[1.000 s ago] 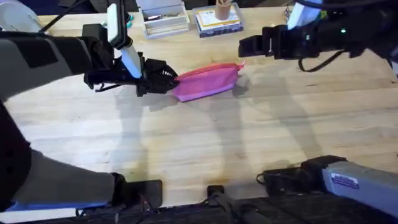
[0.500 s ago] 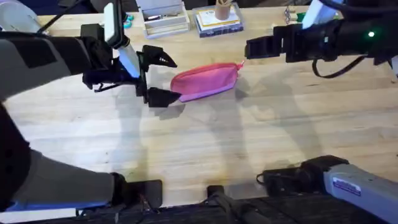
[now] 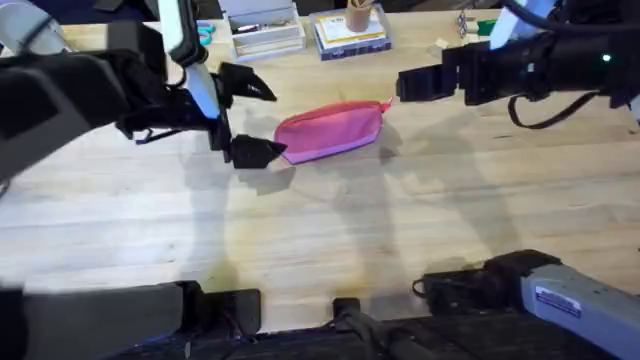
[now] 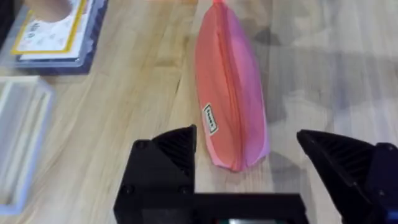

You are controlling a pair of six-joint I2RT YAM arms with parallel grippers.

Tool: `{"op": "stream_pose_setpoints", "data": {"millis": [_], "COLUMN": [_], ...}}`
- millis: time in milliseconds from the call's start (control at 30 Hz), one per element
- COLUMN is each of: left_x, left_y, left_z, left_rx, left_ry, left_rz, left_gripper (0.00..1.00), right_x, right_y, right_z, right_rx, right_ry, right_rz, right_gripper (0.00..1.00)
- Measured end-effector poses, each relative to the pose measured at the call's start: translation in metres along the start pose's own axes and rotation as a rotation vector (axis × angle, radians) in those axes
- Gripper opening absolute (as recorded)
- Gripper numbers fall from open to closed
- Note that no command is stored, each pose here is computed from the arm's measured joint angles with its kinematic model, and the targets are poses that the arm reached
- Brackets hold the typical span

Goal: Unzip the bag, pick up the pens from the table one at a time and place them inside, then zip the bag closed.

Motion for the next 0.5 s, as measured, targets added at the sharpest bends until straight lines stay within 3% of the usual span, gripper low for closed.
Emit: {"op": "stream_pose_setpoints", "data": {"millis": [267, 500], "left_x": [0.046, 0.077], "left_y": [-0.040, -0.078], "left_z": [0.001, -0.007], "left_rx": [0.185, 0.434], "left_ry": [-0.046, -0.235], "left_rz": [0.123, 0.212], "left_gripper": [0.993, 0.993], "right_x": [0.001, 0.002], "right_y": [-0.013, -0.024], "right_z": [0.004, 0.008], "right_rx": [0.010, 0.019], "right_ry": [-0.033, -0.052], "right_rz": [-0.044, -0.082], "right_gripper": [0.998, 0.998]}}
Point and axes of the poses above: each hand's point on the last joint's axis, 136 mm out from that joint toward the fingers, its own y axis out along the fingers, its own z axis along the line the jaws close on, x = y × z, the point moved 6 cm from there along -y, back along the fingers, and after that the axes turned 13 degrees about y, right-handed, at the moved point
